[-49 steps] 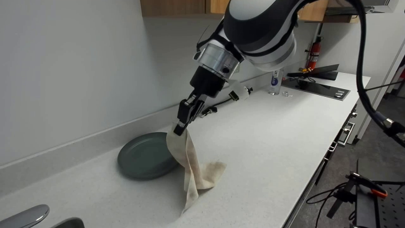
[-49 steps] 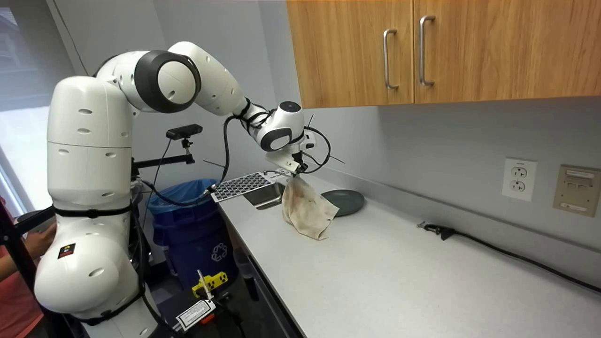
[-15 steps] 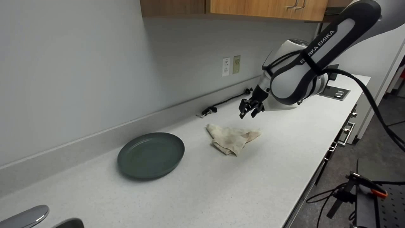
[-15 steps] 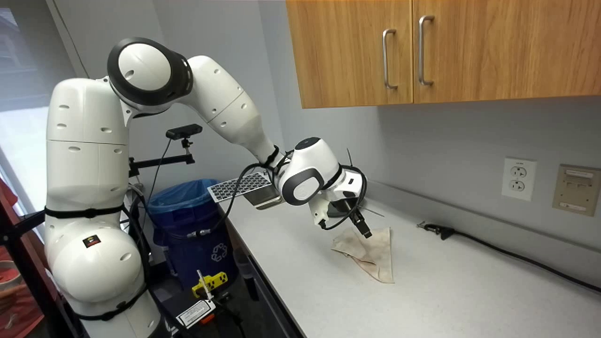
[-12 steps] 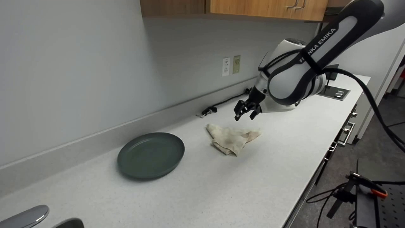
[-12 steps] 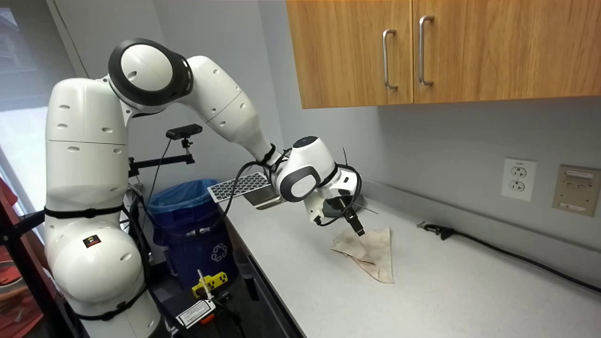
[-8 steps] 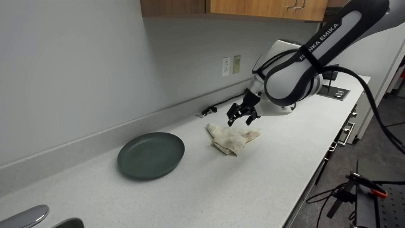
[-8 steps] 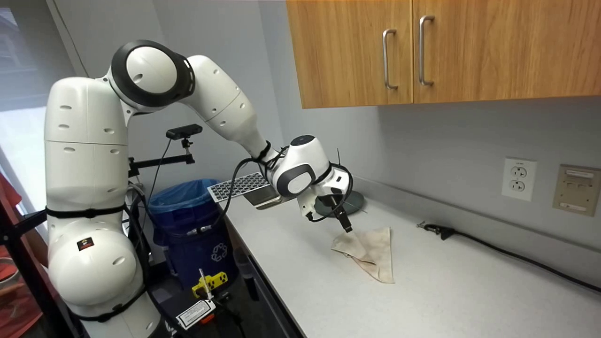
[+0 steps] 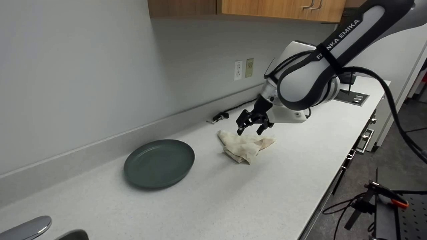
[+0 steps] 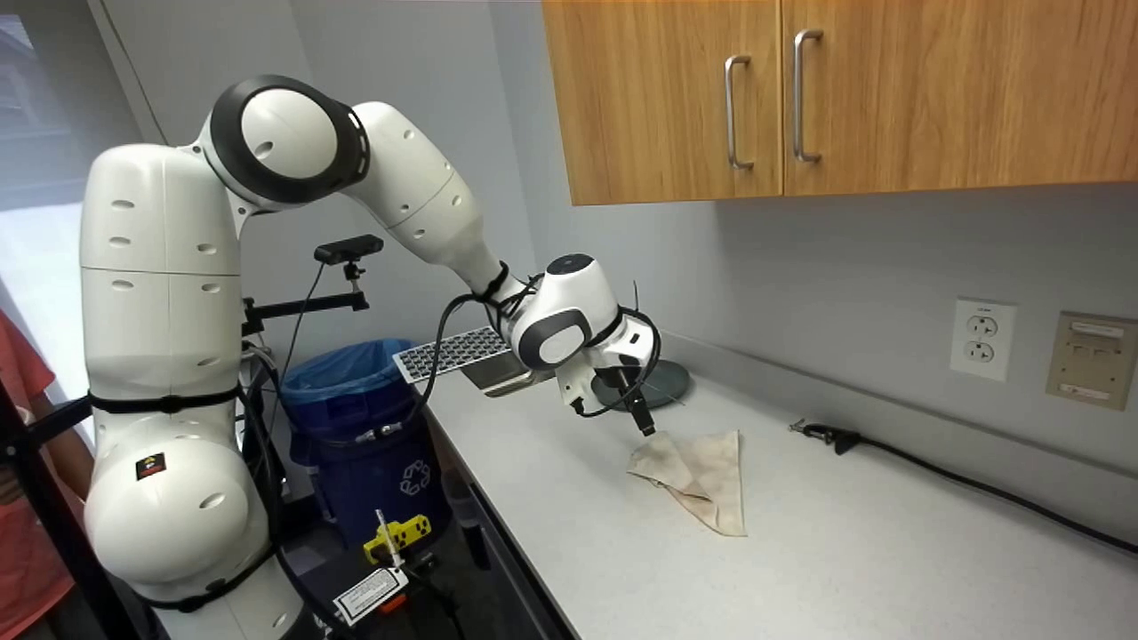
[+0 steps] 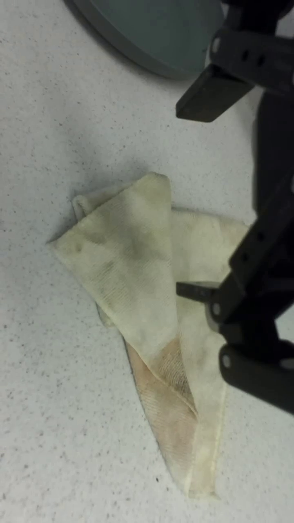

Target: Unfold the towel

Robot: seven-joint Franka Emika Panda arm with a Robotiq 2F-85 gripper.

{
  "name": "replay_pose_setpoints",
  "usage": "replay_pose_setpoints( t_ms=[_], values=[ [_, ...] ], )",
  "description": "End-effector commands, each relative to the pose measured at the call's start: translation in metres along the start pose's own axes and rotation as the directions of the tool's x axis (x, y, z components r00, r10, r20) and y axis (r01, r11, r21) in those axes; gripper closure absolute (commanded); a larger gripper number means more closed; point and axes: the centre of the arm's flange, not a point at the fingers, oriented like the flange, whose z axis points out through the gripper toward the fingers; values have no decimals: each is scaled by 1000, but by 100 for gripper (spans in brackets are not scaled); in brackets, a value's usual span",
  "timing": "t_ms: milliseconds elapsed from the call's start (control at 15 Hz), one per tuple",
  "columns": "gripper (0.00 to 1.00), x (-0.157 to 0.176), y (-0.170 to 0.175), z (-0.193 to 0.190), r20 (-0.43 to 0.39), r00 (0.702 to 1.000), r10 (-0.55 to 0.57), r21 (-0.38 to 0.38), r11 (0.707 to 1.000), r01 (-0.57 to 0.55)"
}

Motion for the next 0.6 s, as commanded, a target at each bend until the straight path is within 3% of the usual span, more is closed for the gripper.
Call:
replay_pose_setpoints(
  t_ms=[0,200,533],
  values=[
    [0,0,0,0,0,1000,0,0,1000,0],
    [0,-5,1,12,-1,999,47,14,999,-47],
    [0,-21,37,42,3,981,195,5,981,-195]
  ],
)
